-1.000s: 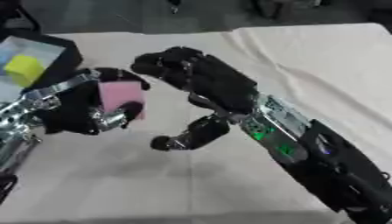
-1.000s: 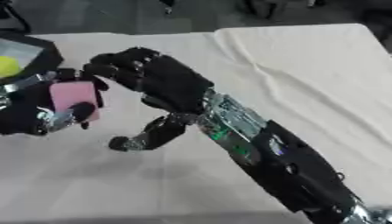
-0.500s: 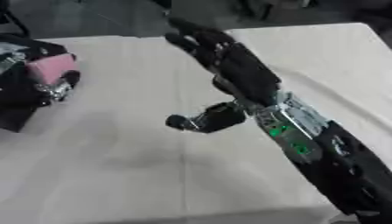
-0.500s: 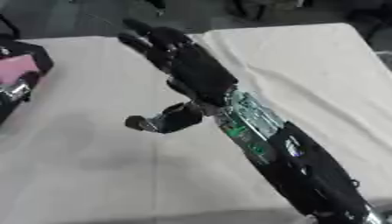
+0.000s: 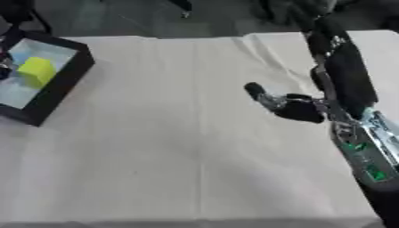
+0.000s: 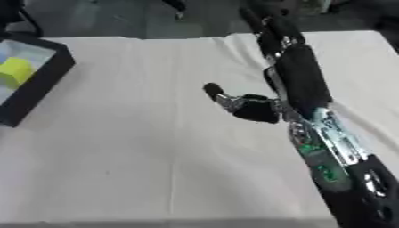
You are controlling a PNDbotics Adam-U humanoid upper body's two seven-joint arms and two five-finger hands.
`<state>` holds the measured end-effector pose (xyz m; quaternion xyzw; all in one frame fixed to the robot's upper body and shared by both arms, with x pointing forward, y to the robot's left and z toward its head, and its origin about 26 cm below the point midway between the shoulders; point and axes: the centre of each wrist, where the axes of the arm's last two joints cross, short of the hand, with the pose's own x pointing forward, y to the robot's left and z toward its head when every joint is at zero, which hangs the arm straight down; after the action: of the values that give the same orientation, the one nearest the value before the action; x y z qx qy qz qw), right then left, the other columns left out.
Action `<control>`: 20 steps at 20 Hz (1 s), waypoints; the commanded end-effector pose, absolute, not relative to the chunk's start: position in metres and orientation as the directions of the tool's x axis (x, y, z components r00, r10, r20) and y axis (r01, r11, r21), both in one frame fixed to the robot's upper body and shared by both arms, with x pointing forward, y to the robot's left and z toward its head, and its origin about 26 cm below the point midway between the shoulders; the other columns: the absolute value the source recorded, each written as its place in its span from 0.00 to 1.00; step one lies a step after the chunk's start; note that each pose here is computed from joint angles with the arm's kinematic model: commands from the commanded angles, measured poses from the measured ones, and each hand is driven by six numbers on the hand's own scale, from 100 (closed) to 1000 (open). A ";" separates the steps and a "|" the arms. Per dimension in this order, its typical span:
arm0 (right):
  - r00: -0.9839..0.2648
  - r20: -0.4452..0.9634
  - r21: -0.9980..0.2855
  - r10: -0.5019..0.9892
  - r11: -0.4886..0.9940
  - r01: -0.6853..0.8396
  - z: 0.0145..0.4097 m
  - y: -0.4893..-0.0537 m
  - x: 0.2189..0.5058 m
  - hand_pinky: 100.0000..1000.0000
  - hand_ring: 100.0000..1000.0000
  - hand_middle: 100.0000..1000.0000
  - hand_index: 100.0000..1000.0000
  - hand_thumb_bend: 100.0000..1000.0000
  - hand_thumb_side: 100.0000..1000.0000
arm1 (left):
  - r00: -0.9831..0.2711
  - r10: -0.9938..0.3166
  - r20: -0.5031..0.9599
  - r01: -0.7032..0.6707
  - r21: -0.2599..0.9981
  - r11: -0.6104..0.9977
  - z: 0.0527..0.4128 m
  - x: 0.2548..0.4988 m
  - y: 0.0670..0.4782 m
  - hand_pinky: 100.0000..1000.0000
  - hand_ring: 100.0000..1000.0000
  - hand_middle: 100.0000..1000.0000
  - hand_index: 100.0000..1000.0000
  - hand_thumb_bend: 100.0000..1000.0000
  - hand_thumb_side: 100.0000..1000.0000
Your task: Pick up the objects with one hand, pass them to the other hand, and then place them into the box on the other side of the table.
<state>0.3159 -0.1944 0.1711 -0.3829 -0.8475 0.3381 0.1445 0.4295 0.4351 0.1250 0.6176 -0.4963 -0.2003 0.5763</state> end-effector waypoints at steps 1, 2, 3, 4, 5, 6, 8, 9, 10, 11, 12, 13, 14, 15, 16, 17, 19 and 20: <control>-0.664 -0.009 -0.667 0.748 0.491 0.561 0.178 -0.198 0.312 0.85 0.83 0.94 0.99 0.44 0.47 | 0.419 -0.863 0.281 -0.450 0.890 0.071 0.147 0.430 0.448 0.86 0.97 0.99 0.98 0.76 0.81; -0.656 0.000 -0.669 0.755 0.487 0.561 0.176 -0.201 0.312 0.85 0.83 0.94 0.99 0.44 0.47 | 0.379 -0.879 0.289 -0.487 0.870 0.076 0.155 0.430 0.445 0.86 0.97 1.00 0.98 0.75 0.82; -0.646 0.009 -0.670 0.763 0.484 0.562 0.174 -0.203 0.312 0.85 0.83 0.94 0.99 0.44 0.47 | 0.330 -0.894 0.302 -0.530 0.843 0.090 0.165 0.430 0.441 0.86 0.97 1.00 0.98 0.74 0.81; -0.637 0.017 -0.670 0.771 0.482 0.565 0.173 -0.205 0.312 0.85 0.83 0.94 0.99 0.44 0.47 | 0.278 -0.906 0.320 -0.573 0.812 0.111 0.175 0.429 0.436 0.86 0.98 1.00 0.98 0.73 0.80; -0.627 0.024 -0.669 0.778 0.479 0.569 0.171 -0.207 0.312 0.85 0.83 0.94 0.98 0.44 0.47 | 0.218 -0.915 0.340 -0.617 0.775 0.141 0.187 0.427 0.430 0.86 0.98 1.00 0.98 0.72 0.79; -0.620 0.029 -0.667 0.784 0.477 0.572 0.170 -0.209 0.313 0.85 0.83 0.94 0.98 0.44 0.47 | 0.155 -0.918 0.366 -0.653 0.735 0.183 0.197 0.423 0.424 0.84 0.98 1.00 0.97 0.69 0.77; -0.607 0.039 -0.663 0.794 0.475 0.579 0.169 -0.212 0.313 0.85 0.83 0.94 0.98 0.43 0.46 | -0.028 -0.907 0.419 -0.698 0.642 0.318 0.217 0.409 0.404 0.81 0.96 0.97 0.93 0.61 0.75; -0.601 0.047 -0.659 0.798 0.477 0.582 0.168 -0.213 0.313 0.85 0.83 0.93 0.98 0.42 0.46 | -0.129 -0.889 0.439 -0.700 0.595 0.395 0.225 0.400 0.392 0.77 0.91 0.93 0.91 0.58 0.75; -0.596 0.059 -0.658 0.801 0.480 0.580 0.167 -0.214 0.313 0.85 0.83 0.94 0.98 0.39 0.45 | -0.218 -0.860 0.461 -0.682 0.558 0.473 0.228 0.390 0.380 0.75 0.89 0.91 0.90 0.55 0.75; -0.594 0.081 -0.659 0.800 0.490 0.571 0.165 -0.215 0.314 0.85 0.83 0.94 0.98 0.37 0.44 | -0.316 -0.808 0.497 -0.636 0.521 0.569 0.227 0.381 0.365 0.75 0.89 0.90 0.88 0.53 0.75; -0.594 0.112 -0.658 0.796 0.508 0.556 0.161 -0.216 0.314 0.85 0.84 0.94 0.98 0.37 0.44 | -0.410 -0.743 0.529 -0.573 0.485 0.661 0.223 0.371 0.349 0.74 0.89 0.90 0.88 0.52 0.74; -0.595 0.147 -0.652 0.790 0.530 0.542 0.158 -0.217 0.315 0.84 0.84 0.93 0.98 0.35 0.45 | -0.481 -0.678 0.556 -0.512 0.450 0.732 0.218 0.361 0.337 0.73 0.87 0.88 0.85 0.50 0.74; -0.596 0.189 -0.642 0.780 0.557 0.526 0.155 -0.218 0.316 0.84 0.84 0.93 0.98 0.34 0.44 | -0.533 -0.605 0.591 -0.449 0.409 0.794 0.211 0.351 0.327 0.73 0.86 0.87 0.85 0.48 0.74; -0.597 0.232 -0.630 0.768 0.586 0.510 0.152 -0.218 0.317 0.84 0.83 0.93 0.98 0.33 0.45 | -0.568 -0.532 0.628 -0.389 0.365 0.846 0.202 0.342 0.317 0.72 0.86 0.87 0.84 0.46 0.74; -0.598 0.279 -0.614 0.751 0.618 0.491 0.149 -0.218 0.318 0.83 0.83 0.93 0.97 0.32 0.45 | -0.587 -0.462 0.665 -0.338 0.317 0.886 0.192 0.335 0.309 0.73 0.87 0.87 0.83 0.45 0.74; -0.600 0.323 -0.598 0.732 0.649 0.471 0.146 -0.218 0.318 0.83 0.83 0.92 0.97 0.32 0.46 | -0.596 -0.407 0.692 -0.303 0.276 0.912 0.184 0.330 0.302 0.72 0.87 0.87 0.83 0.45 0.74; -0.602 0.394 -0.567 0.695 0.699 0.436 0.140 -0.217 0.319 0.82 0.83 0.92 0.97 0.31 0.46 | -0.599 -0.347 0.722 -0.275 0.221 0.936 0.170 0.324 0.291 0.73 0.87 0.87 0.83 0.43 0.73; -0.600 0.425 -0.552 0.678 0.719 0.421 0.137 -0.217 0.319 0.81 0.83 0.91 0.96 0.30 0.47 | -0.597 -0.331 0.730 -0.270 0.206 0.941 0.164 0.322 0.286 0.72 0.87 0.87 0.82 0.43 0.73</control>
<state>0.3178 -0.2154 0.1326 -0.3256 -0.8644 0.2185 0.3147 0.3256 0.2906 0.1547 0.1833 -0.8798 -0.0477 0.4359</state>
